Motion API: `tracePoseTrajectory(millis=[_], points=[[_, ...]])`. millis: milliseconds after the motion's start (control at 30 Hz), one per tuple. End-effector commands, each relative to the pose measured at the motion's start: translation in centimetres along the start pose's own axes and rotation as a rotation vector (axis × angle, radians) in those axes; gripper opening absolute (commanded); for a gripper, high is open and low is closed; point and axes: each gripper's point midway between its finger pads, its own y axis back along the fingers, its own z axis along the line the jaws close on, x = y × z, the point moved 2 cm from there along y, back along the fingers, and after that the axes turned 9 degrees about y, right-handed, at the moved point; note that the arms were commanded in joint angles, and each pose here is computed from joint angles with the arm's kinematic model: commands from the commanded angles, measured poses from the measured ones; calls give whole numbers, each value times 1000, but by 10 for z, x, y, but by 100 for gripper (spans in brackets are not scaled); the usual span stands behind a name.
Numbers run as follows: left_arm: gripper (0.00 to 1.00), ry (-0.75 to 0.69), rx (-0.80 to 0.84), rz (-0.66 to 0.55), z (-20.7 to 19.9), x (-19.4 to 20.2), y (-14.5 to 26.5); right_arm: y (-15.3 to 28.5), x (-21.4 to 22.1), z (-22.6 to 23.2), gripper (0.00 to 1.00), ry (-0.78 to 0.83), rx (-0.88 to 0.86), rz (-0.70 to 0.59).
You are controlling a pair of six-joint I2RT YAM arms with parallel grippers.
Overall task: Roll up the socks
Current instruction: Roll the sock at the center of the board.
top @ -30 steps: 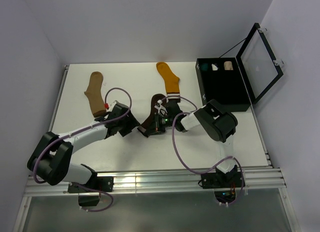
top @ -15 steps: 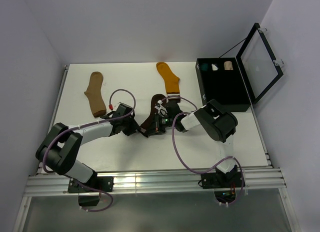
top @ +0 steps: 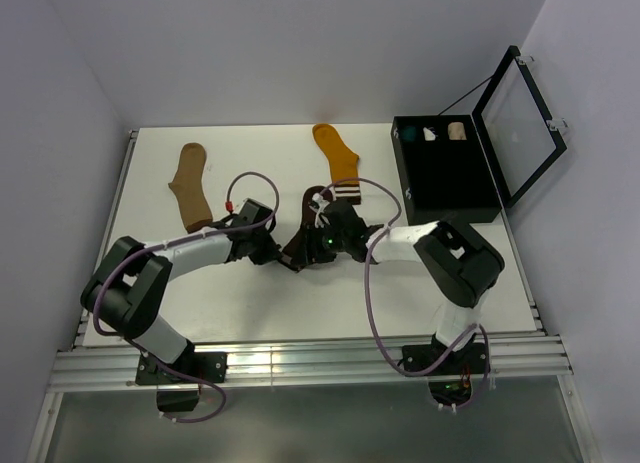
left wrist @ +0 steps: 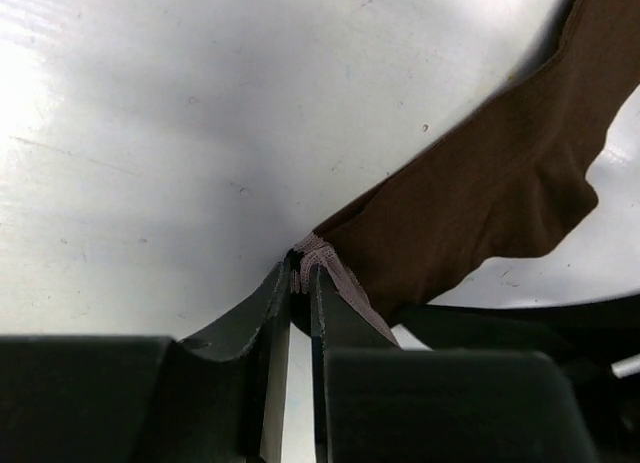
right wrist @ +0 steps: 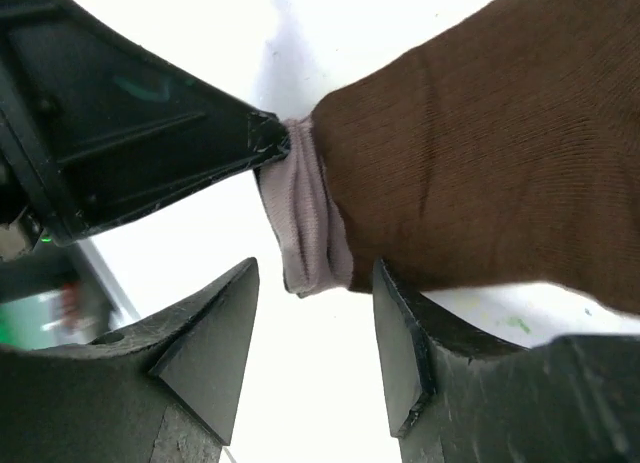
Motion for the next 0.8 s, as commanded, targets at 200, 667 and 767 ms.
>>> tracePoseTrajectory(millis=[200,667,767], points=[[14,-111,-57,5,2,-4,-3,32,-27,8,55,462,371,-256],[14,-140,-50,19,0,-2,-3,-1,-7,40,52,701,328,-243],[14,-141,-49,20,1,-2,-3,-7,-6,37,52,710,338,-233]])
